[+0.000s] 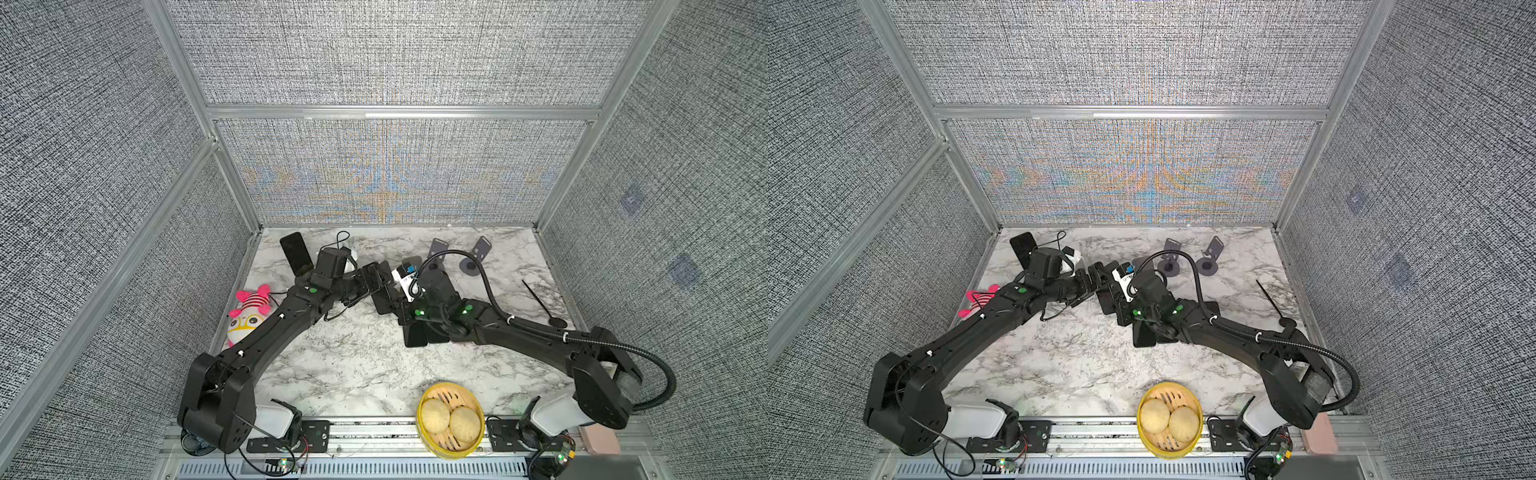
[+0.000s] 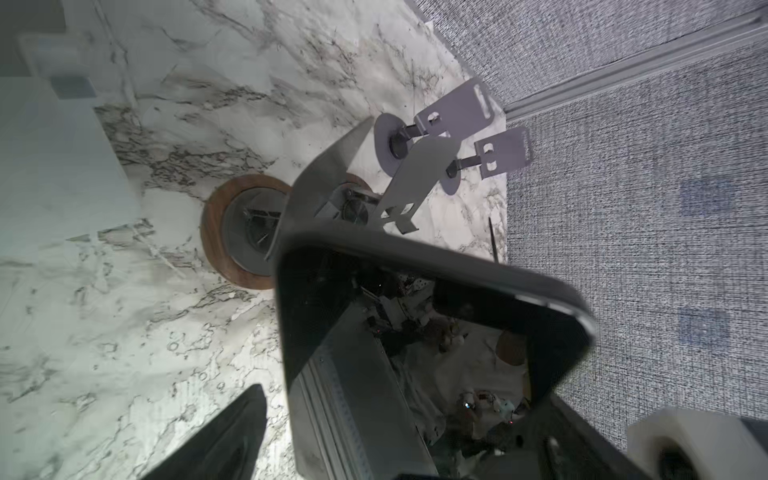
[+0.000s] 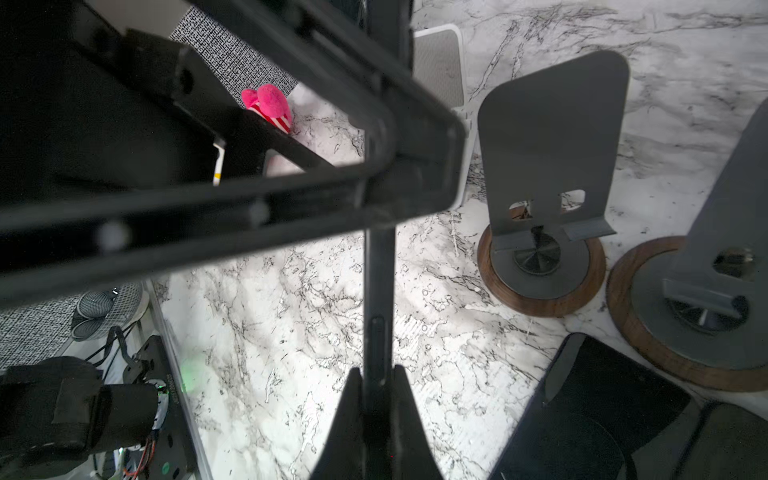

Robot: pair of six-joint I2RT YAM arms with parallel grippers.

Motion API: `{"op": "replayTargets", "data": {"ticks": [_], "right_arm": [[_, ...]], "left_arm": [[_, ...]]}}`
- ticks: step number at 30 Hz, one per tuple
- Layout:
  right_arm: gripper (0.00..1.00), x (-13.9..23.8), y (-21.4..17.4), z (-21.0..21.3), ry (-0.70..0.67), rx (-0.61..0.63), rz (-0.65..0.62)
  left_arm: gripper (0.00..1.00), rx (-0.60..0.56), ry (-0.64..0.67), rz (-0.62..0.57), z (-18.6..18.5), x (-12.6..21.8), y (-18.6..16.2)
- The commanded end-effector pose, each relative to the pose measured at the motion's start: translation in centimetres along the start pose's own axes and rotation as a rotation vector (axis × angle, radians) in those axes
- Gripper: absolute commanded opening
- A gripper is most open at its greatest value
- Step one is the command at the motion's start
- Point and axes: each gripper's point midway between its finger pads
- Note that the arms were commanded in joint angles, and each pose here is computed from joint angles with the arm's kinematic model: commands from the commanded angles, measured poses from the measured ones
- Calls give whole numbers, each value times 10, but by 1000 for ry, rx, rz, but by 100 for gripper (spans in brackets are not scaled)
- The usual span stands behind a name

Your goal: Remove the phone from the phone stand

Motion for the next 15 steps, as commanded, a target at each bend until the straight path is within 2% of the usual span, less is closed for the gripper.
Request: {"op": "replayTargets", "data": {"ticks": [1,5,15], "right_arm": [[0,4,27,-5,-45,-1,-103],[0,5,34,-2,-35,-18,-123],[0,6,37,12,26,-39,-125]], "left_arm": [[98,24,-54,-80,-14,3,11],[98,18,-31,-101,-4,1,11],[93,-33,-79,-101,-15,-4,13]]}}
Point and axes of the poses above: each gripper's point midway between its finger pads, its own x axis back along the fingers, its own z axis along the line the jaws close on, y = z × x, and after that the axes turned 15 degrees about x, right-handed
